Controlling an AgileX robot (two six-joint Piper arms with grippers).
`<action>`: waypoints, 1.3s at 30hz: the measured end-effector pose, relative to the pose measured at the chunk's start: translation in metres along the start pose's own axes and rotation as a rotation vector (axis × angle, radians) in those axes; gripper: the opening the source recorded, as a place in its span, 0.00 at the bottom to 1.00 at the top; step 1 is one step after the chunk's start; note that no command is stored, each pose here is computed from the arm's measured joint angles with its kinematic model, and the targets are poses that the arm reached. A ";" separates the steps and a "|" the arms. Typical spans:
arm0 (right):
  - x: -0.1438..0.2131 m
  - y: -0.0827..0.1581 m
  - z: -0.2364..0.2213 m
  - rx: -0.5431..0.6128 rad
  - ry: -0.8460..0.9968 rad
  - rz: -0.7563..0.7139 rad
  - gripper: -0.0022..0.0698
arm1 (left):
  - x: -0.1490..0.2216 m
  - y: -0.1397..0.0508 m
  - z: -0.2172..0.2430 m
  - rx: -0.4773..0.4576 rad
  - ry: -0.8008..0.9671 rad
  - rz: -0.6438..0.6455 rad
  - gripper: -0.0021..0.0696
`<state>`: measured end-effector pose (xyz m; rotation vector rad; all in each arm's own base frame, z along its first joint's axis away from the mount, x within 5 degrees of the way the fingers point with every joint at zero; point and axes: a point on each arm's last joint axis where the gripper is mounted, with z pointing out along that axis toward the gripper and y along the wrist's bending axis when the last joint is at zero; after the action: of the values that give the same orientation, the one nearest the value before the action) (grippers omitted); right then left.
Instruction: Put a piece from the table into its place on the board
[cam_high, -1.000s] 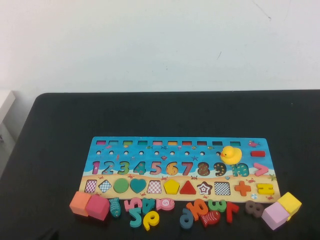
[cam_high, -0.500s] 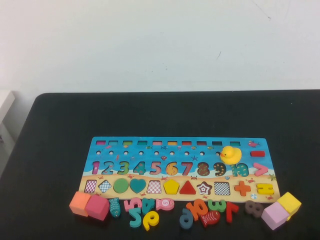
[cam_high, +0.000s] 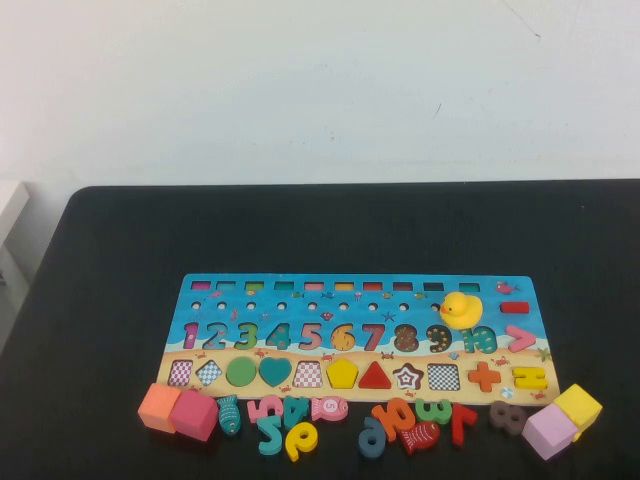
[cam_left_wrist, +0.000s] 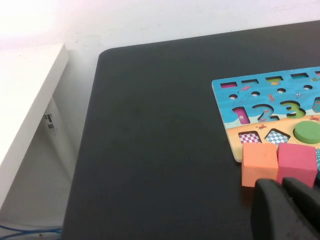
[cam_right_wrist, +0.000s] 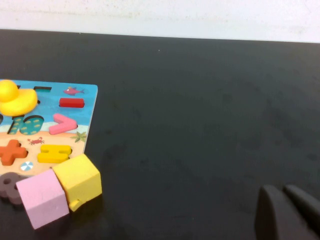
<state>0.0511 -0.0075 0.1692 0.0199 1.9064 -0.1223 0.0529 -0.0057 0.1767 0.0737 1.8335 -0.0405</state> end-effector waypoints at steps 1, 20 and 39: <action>0.000 0.000 0.000 0.000 0.000 0.000 0.06 | 0.000 0.000 0.000 0.000 0.000 0.005 0.03; 0.000 0.000 0.000 0.000 0.000 0.000 0.06 | 0.000 -0.001 0.000 0.020 0.002 0.023 0.03; 0.000 0.000 0.000 0.000 0.000 0.000 0.06 | 0.000 -0.002 0.000 0.028 -0.002 0.030 0.03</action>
<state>0.0511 -0.0075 0.1692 0.0199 1.9064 -0.1223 0.0526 -0.0073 0.1768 0.1205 1.8293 -0.0452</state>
